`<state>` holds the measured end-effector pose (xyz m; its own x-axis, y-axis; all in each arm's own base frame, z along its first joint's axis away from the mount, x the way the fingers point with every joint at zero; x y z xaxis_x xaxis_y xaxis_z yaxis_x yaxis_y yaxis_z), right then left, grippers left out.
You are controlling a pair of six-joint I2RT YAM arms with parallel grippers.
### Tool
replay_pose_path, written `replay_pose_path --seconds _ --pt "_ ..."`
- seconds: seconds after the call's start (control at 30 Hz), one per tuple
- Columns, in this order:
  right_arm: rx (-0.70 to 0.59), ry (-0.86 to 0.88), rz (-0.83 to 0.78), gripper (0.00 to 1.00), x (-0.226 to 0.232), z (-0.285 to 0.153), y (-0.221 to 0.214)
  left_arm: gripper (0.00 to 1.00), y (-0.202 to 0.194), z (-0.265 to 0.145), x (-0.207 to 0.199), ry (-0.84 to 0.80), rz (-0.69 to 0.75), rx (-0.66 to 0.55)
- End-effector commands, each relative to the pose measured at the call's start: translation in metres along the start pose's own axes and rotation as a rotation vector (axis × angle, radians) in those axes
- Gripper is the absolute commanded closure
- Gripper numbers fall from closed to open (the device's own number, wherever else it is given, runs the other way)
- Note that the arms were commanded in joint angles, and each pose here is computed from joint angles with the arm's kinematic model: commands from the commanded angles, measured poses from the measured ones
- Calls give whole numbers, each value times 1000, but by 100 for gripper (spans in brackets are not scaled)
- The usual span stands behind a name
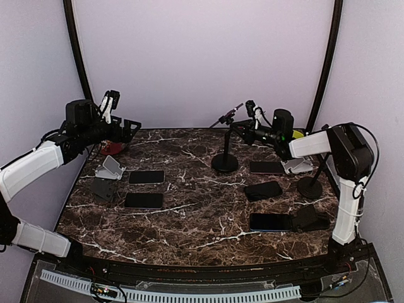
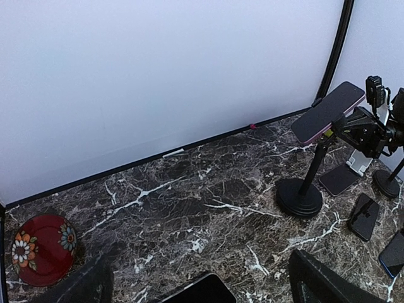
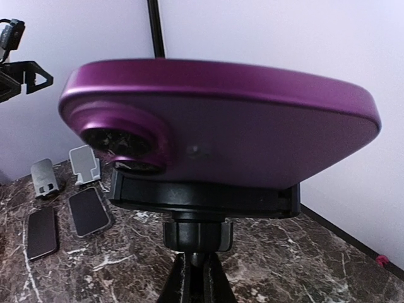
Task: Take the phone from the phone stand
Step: Pick up the phone stand with the phone from the corner of the board, then place the phone stand with the phone at the center of the board.
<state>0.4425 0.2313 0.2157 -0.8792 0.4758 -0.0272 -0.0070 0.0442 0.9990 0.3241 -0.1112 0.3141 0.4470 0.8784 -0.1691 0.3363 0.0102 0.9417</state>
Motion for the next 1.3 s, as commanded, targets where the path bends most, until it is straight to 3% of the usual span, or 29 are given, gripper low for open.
replay_pose_path --seconds 0.0,0.2,0.77,1.0,1.27 --pt "-217 107 -171 100 39 -8 81 1 15 -16 -11 -54 11 -50" --pt "-231 172 -191 100 78 -11 93 1 15 -23 -16 -89 12 -46" --pt "-200 370 -239 100 175 -27 92 4 9 -37 -50 -401 47 -23" --pt "-192 437 -282 100 204 -32 79 5 -3 -42 -70 -543 129 -2" --pt "-209 536 -358 100 224 -41 69 1 -47 -52 -115 -771 287 54"
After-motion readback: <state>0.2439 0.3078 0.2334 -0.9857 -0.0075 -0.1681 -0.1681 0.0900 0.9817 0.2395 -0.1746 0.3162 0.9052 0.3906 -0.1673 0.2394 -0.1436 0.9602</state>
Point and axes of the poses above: each gripper's point midway between its finger pads, its own z axis out along the fingers, its own x axis along the line the jaws close on, y = z × x, the point moved 8 cm from there along -z, back along the fingers, and after that the axes turned 6 degrees about -z, right-handed, at the moved point
